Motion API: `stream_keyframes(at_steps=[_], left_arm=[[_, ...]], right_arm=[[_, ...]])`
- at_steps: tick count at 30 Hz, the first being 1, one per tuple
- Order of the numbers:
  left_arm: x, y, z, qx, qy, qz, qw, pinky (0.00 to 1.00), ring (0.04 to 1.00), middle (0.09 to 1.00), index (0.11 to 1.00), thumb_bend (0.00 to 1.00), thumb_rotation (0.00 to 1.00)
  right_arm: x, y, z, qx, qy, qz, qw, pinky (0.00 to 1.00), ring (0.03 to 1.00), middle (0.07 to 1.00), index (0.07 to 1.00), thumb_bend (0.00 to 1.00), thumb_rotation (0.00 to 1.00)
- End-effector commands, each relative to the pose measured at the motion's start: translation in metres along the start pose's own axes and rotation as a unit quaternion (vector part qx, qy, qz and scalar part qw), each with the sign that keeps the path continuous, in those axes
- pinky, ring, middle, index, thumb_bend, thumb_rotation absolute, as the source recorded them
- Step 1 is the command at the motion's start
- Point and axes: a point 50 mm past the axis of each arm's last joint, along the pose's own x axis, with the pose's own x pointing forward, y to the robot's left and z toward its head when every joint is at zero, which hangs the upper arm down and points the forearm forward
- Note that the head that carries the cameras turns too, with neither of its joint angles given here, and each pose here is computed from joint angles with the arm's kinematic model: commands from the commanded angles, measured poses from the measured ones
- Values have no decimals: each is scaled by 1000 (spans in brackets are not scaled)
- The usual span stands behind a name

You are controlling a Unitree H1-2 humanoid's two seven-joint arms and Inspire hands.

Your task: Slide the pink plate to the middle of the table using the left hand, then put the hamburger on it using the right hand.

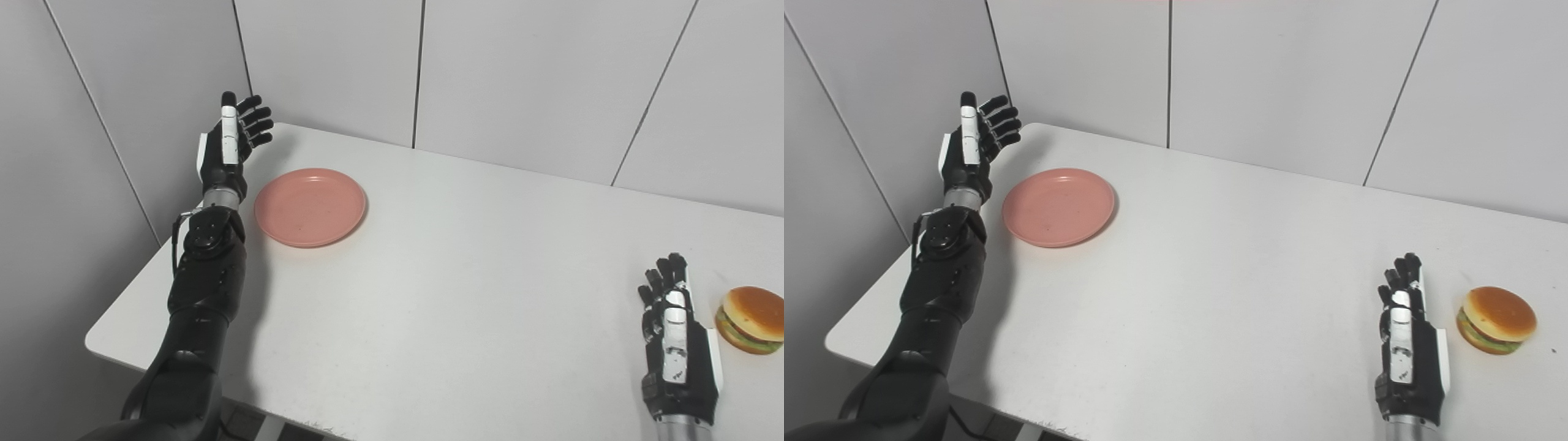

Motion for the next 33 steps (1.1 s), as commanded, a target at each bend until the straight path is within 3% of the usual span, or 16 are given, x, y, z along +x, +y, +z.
stream_keyframes(at_steps=[1, 8, 13, 19, 27, 33], left_arm=[[24, 3, 35, -7, -63, 2, 998, 675, 718, 721, 704, 927, 1000], [28, 17, 13, 9, -31, 18, 999, 689, 720, 716, 698, 921, 1000], [24, 15, -5, 7, 11, 34, 999, 713, 732, 721, 703, 933, 1000], [17, 9, -17, 0, 32, 27, 999, 735, 755, 740, 727, 871, 1000], [6, -3, -31, 1, 34, 1, 999, 720, 743, 726, 718, 900, 1000], [-6, -18, -36, -3, 31, -13, 999, 713, 735, 726, 712, 869, 1000]], right_arm=[[-4, 1, -2, 4, -3, 2, 1000, 1000, 1000, 1000, 1000, 465, 895], [-4, 1, -2, 6, -2, 3, 1000, 1000, 1000, 1000, 1000, 485, 903], [-5, 1, -2, 4, 0, 2, 1000, 1000, 1000, 1000, 1000, 485, 903], [-4, 0, -2, -1, -4, 4, 1000, 1000, 1000, 1000, 1000, 478, 919], [-5, 0, 0, -1, -3, -1, 1000, 1000, 1000, 1000, 1000, 472, 906], [-4, 0, -1, -4, -6, -1, 1000, 1000, 1000, 1000, 1000, 490, 911]])
